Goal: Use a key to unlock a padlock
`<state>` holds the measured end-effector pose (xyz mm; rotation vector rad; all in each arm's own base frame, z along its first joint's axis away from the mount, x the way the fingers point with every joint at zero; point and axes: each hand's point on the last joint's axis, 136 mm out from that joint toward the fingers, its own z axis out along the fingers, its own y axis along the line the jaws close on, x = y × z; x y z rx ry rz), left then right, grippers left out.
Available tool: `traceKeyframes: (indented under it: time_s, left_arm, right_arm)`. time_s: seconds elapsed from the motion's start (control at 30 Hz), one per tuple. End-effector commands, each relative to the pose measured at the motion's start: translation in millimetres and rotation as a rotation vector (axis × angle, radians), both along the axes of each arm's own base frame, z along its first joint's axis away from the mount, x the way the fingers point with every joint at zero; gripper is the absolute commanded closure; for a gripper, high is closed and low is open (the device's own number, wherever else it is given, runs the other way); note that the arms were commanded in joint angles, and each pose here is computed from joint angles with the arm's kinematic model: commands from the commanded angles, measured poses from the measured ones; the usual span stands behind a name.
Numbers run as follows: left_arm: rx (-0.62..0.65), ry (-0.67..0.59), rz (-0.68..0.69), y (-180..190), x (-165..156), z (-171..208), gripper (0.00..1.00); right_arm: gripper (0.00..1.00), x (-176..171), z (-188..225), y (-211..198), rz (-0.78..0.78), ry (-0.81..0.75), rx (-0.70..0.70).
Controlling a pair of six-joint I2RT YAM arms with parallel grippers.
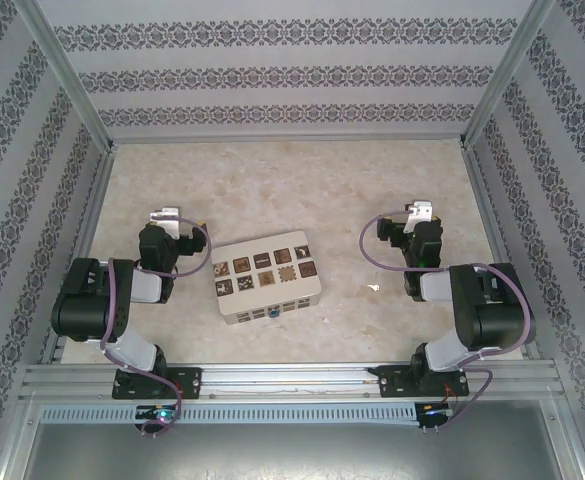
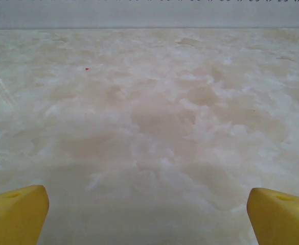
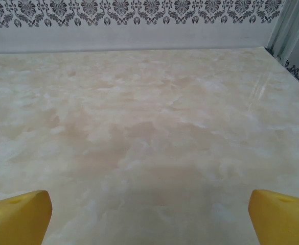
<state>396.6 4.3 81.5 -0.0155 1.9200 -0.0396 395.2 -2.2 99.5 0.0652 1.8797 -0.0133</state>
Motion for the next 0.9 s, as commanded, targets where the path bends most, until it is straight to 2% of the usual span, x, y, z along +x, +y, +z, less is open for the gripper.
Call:
traceKeyframes:
  time_s: [0.0, 0.87]
  left_arm:
    - [0.009, -0.016, -0.012, -0.1, 3.8, 6.8, 0.01]
    - [0.009, -0.014, 0.008, 3.6, 3.8, 6.5, 0.01]
  right_arm:
    - [0.02, 3.6, 7.4, -0.2, 0.007, -0.020, -0.006]
    - [0.02, 3.2, 7.3, -0.3, 0.007, -0.020, -0.005]
